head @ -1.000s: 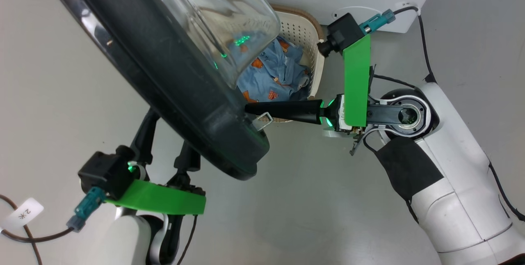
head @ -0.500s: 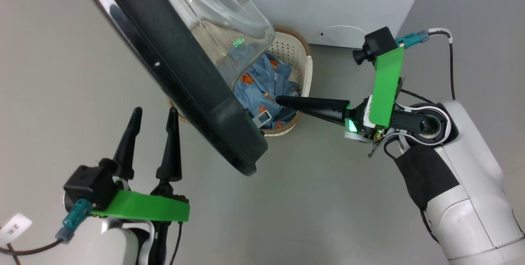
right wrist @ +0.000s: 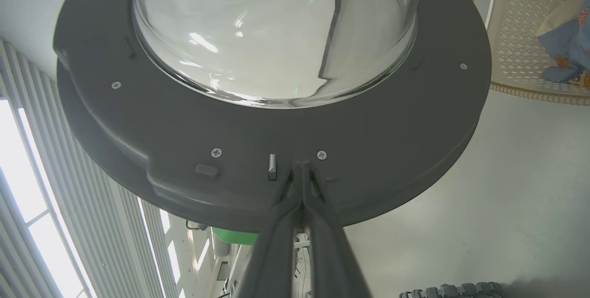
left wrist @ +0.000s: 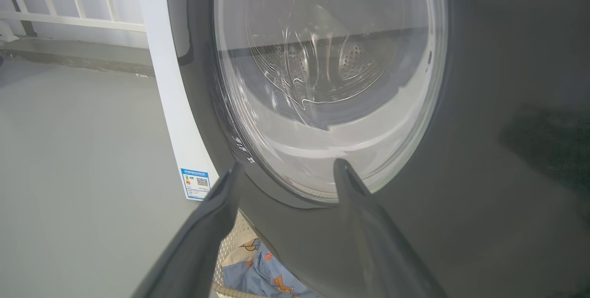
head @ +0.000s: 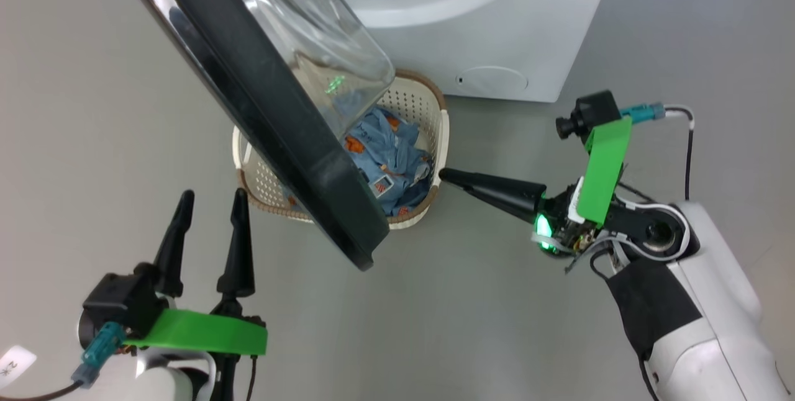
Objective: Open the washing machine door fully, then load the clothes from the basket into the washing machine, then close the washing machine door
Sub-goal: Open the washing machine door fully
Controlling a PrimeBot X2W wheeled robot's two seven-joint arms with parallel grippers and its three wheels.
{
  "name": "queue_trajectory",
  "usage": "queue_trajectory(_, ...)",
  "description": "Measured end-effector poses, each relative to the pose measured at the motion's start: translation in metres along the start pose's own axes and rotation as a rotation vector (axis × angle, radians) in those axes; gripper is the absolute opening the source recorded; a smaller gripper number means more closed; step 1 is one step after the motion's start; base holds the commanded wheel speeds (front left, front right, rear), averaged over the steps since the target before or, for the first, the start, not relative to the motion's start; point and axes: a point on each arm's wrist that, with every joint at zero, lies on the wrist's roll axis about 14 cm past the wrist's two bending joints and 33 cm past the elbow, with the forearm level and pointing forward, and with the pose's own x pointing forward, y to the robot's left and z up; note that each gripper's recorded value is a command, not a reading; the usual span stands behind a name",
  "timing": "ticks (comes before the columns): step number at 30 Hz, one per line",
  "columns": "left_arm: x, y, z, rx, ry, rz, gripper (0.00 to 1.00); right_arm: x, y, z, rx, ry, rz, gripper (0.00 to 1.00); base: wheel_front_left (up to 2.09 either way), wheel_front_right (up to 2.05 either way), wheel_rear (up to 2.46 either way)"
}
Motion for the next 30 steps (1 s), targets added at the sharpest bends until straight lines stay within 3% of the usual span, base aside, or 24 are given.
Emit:
queue_trajectory(15,-0.031,0.005,0.008,0.009,-0.008,-0.001,1.00,-0.042,0.011,-0.030,0.065,-0.158,0.008,0.00,0.00,0.00,0.00)
queue_trajectory(16,-0.032,0.003,0.008,0.005,-0.009,-0.011,1.00,-0.045,0.011,-0.032,0.065,-0.173,0.006,0.10,0.00,0.00,0.00)
queue_trajectory(17,-0.032,0.000,0.008,0.002,-0.011,-0.018,1.00,-0.049,0.011,-0.031,0.065,-0.195,0.003,0.31,0.00,0.00,0.00)
queue_trajectory(18,-0.032,-0.002,0.009,-0.001,-0.015,-0.025,1.00,-0.053,0.012,-0.031,0.064,-0.218,0.001,0.43,0.00,0.00,0.00)
queue_trajectory(20,-0.031,-0.006,0.013,-0.005,-0.026,-0.039,1.00,-0.061,0.014,-0.030,0.055,-0.266,-0.003,1.00,0.00,0.00,0.00)
queue_trajectory(30,-0.031,-0.022,0.015,-0.021,-0.035,-0.089,1.00,-0.124,0.034,0.006,-0.139,-0.707,-0.081,1.00,0.00,0.00,0.00)
